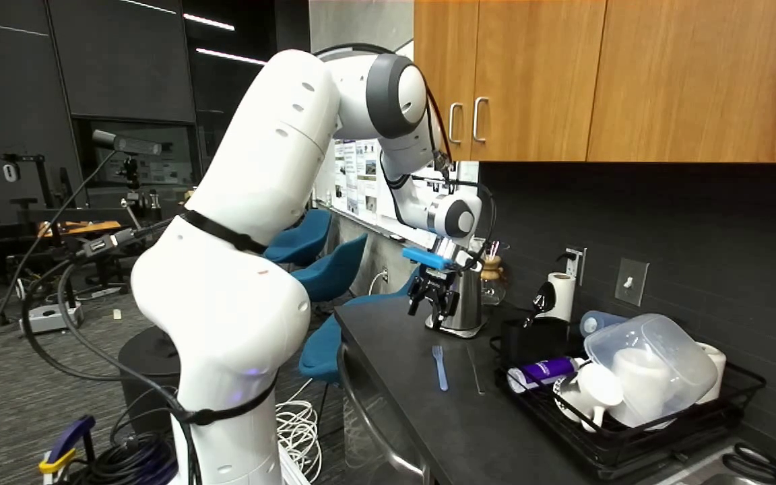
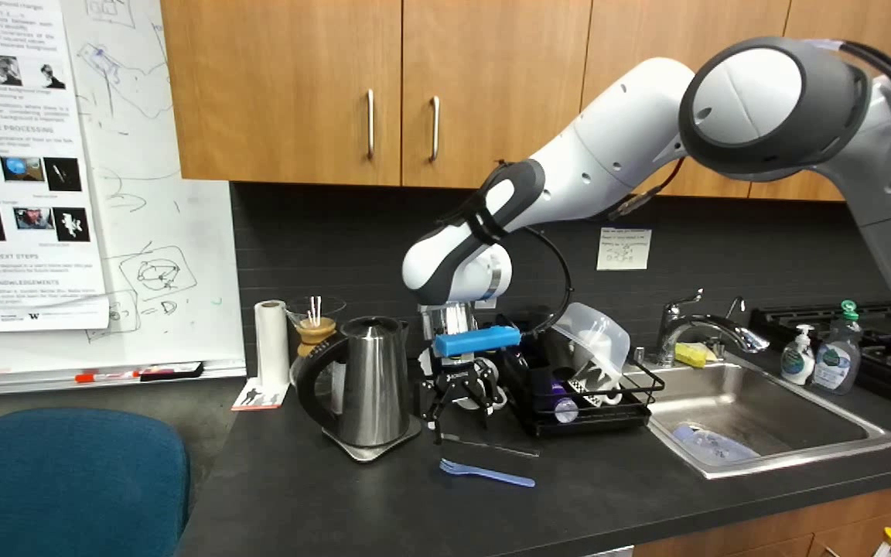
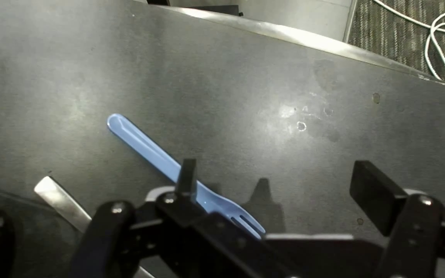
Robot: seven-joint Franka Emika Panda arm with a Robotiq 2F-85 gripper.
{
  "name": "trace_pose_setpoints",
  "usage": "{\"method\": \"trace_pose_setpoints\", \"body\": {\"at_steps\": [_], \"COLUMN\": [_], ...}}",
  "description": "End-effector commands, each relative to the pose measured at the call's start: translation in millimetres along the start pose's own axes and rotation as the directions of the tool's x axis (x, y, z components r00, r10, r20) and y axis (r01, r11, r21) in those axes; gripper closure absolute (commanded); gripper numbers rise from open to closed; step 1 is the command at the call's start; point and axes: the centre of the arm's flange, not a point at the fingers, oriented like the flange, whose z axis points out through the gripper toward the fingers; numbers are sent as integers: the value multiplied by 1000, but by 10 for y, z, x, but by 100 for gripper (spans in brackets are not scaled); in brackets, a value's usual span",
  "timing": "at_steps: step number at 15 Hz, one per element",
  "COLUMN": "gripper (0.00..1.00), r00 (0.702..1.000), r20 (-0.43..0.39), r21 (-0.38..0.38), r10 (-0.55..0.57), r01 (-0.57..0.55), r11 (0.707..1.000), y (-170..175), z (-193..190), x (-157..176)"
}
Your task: Push the blue fork off the counter
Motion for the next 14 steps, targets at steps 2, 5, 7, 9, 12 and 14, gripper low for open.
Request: {"method": "trace_pose_setpoints", "body": {"at_steps": [2, 5, 7, 9, 12, 14], "gripper": [0, 0, 0, 26, 48, 62], "r00": [999, 997, 995, 993, 991, 990], "r20": [-12, 0, 7, 13, 9, 4], "r21": [-24, -27, -30, -33, -37, -38], "r10": [37, 75, 97, 115, 134, 144], "r01": [-37, -75, -97, -114, -134, -143], "r11": [999, 997, 995, 993, 990, 989], "y": [44, 161, 234, 290, 359, 386], "z": [186, 360, 464, 539, 581, 577], "x": [151, 232, 277, 318, 348, 366]}}
